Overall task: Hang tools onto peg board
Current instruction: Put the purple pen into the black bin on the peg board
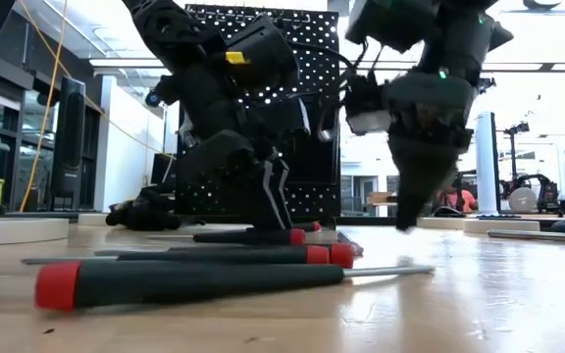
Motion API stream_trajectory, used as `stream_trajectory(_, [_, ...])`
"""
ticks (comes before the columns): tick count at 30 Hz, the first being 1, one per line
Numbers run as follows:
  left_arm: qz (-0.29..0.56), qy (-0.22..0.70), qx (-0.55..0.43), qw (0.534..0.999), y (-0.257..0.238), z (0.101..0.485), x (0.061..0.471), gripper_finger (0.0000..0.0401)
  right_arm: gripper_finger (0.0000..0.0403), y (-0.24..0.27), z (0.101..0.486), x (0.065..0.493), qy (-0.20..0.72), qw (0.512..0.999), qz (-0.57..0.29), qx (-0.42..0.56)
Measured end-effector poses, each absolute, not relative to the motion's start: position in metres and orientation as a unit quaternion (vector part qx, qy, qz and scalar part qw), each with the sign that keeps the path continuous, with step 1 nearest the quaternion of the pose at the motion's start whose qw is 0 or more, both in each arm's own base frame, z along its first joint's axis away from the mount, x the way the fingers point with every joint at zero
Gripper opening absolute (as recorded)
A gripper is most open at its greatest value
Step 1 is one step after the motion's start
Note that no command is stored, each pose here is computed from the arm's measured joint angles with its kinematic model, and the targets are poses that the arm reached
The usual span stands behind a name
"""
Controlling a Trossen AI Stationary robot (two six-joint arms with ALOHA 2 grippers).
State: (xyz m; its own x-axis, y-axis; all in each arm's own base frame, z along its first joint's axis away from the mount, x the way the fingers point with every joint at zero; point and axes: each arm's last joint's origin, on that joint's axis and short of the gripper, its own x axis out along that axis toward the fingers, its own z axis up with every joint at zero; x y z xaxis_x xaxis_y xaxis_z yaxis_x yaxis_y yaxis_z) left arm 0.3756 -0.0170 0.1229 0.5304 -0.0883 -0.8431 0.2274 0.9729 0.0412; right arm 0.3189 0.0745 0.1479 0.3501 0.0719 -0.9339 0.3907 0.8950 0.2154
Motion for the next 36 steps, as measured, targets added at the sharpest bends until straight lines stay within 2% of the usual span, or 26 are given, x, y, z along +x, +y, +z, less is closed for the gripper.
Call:
stream_trajectory(5, [-0.077, 0.483, 0.052, 0.871, -0.016, 0.129, 0.372, 0.0132, 0.0, 0.067, 0.151, 0.316, 0.573, 0.79, -0.101, 0.193])
stream_trajectory(8, [-0.074, 0.481, 0.052, 0.872, -0.016, 0.137, 0.369, 0.0088, 0.0, 0.065, 0.152, 0.317, 0.57, 0.793, -0.095, 0.192])
stream_trajectory(11, [-0.069, 0.469, 0.046, 0.879, -0.016, 0.149, 0.367, 0.0027, 0.0, 0.066, 0.155, 0.317, 0.572, 0.794, -0.076, 0.191])
stream_trajectory(13, [-0.064, 0.469, 0.035, 0.88, -0.016, 0.155, 0.364, 0.0008, 0.0, 0.068, 0.158, 0.314, 0.582, 0.788, -0.052, 0.193])
stream_trajectory(17, [-0.045, 0.469, 0.026, 0.882, -0.015, 0.165, 0.359, 0.0003, 0.0, 0.084, 0.156, 0.305, 0.61, 0.768, -0.008, 0.195])
stream_trajectory(21, [-0.045, 0.476, 0.025, 0.878, -0.015, 0.17, 0.355, 0.0001, 0.0, 0.111, 0.148, 0.295, 0.613, 0.748, 0.003, 0.254])
stream_trajectory(26, [-0.052, 0.464, 0.039, 0.884, -0.016, 0.185, 0.349, 0.0, 0.0, 0.161, 0.149, 0.28, 0.603, 0.715, -0.025, 0.354])
stream_trajectory(30, [-0.075, 0.435, 0.074, 0.894, -0.016, 0.205, 0.344, 0.0, 0.0, 0.195, 0.154, 0.27, 0.561, 0.697, -0.059, 0.443])
stream_trajectory(36, [-0.078, 0.372, 0.078, 0.922, -0.015, 0.245, 0.33, 0.0, 0.0, 0.211, 0.155, 0.262, 0.541, 0.682, -0.086, 0.485])
